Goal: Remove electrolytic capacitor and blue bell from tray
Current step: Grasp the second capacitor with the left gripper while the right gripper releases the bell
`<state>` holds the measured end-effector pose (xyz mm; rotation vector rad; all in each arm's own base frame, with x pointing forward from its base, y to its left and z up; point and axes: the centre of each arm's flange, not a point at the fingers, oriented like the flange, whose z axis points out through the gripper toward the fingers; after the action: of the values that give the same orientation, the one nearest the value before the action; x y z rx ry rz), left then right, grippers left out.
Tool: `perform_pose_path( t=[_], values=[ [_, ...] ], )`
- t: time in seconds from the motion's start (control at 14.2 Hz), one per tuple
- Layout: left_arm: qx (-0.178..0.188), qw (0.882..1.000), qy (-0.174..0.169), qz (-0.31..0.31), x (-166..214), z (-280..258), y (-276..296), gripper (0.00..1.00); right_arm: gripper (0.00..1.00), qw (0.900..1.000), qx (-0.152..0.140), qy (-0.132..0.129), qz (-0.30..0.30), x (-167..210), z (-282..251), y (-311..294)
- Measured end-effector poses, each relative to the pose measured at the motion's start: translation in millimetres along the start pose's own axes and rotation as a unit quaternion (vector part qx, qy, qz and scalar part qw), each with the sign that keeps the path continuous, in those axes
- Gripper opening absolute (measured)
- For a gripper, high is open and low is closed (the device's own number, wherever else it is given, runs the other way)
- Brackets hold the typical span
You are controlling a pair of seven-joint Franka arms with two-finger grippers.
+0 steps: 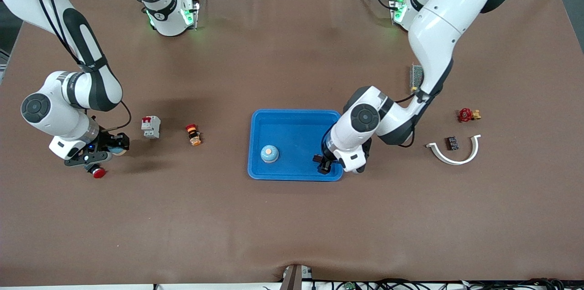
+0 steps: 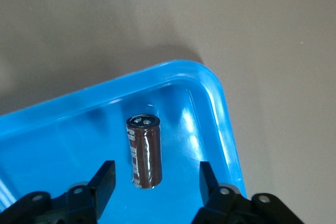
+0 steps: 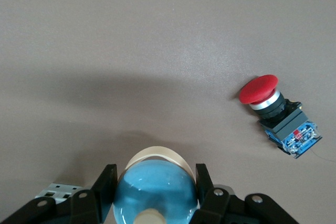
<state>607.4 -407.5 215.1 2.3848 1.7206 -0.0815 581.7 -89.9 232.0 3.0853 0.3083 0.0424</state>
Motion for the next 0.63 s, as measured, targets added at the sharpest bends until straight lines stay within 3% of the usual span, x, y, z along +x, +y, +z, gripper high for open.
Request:
perform_pose_path(
  t=[0.63],
  values=[
    [0.012, 1.0, 0.01, -0.007, -13.7, 26.0, -9.9, 0.59, 0.65, 1.0, 0.002, 0.025, -0.001, 2.8, 27.0, -10.0]
  ],
)
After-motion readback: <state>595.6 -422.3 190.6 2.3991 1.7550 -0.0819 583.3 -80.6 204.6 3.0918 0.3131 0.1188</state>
